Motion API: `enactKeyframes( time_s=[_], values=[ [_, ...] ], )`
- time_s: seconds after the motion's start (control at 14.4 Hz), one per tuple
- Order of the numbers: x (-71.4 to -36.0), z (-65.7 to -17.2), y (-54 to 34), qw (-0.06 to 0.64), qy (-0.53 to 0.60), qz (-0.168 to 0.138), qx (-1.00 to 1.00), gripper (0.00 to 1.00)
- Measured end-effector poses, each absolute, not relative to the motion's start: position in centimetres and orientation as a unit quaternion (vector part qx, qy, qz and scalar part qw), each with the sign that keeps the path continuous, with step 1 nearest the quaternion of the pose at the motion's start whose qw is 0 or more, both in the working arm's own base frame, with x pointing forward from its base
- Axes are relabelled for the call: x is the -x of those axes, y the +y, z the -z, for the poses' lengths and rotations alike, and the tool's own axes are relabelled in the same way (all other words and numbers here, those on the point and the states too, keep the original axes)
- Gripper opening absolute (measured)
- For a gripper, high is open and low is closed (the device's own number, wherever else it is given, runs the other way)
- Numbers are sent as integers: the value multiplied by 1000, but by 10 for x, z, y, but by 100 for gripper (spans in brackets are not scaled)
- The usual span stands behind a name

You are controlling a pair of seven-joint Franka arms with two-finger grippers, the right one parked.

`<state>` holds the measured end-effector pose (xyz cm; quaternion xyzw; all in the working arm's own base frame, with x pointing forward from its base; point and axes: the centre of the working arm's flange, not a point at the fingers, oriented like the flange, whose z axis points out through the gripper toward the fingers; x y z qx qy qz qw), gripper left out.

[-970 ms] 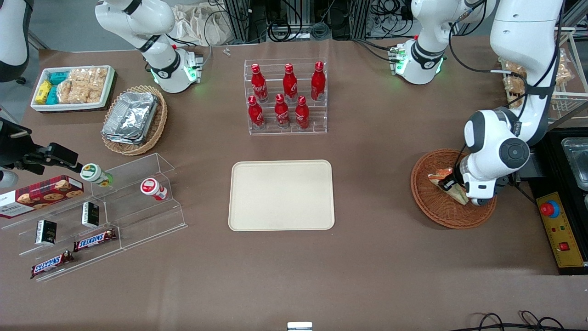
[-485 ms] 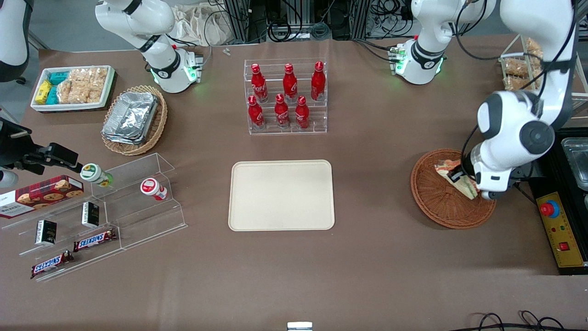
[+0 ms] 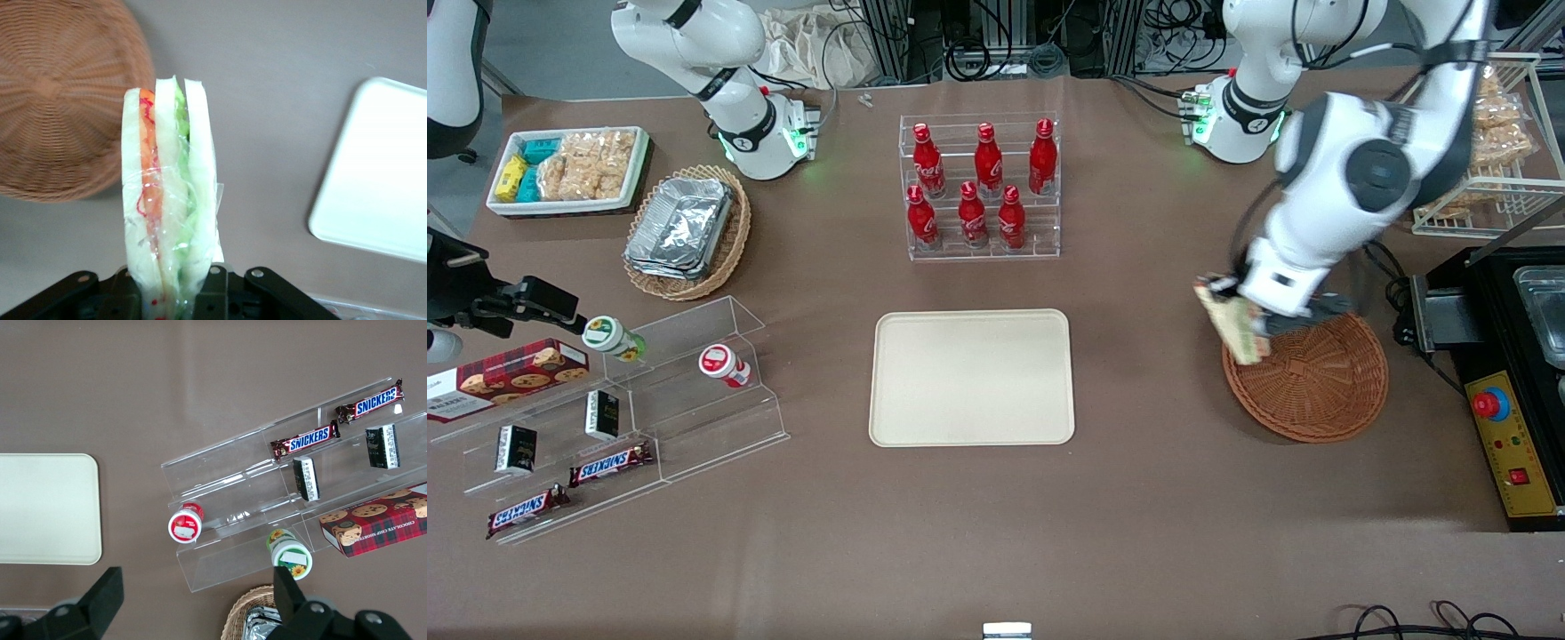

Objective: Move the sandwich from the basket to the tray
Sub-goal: 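Carry the sandwich with the left gripper over the cream tray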

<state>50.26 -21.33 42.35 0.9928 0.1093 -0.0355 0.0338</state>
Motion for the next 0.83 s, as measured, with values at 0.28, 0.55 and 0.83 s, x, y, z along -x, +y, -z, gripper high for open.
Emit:
enactKeyframes(
  time_s=[0.28, 0.55, 0.83],
  values=[
    [-499, -421, -303, 38, 42, 25, -998, 18],
    [-482, -371, -387, 5, 9, -20, -1000, 18],
    [-500, -307, -432, 0, -29, -6, -1000, 18]
  ],
)
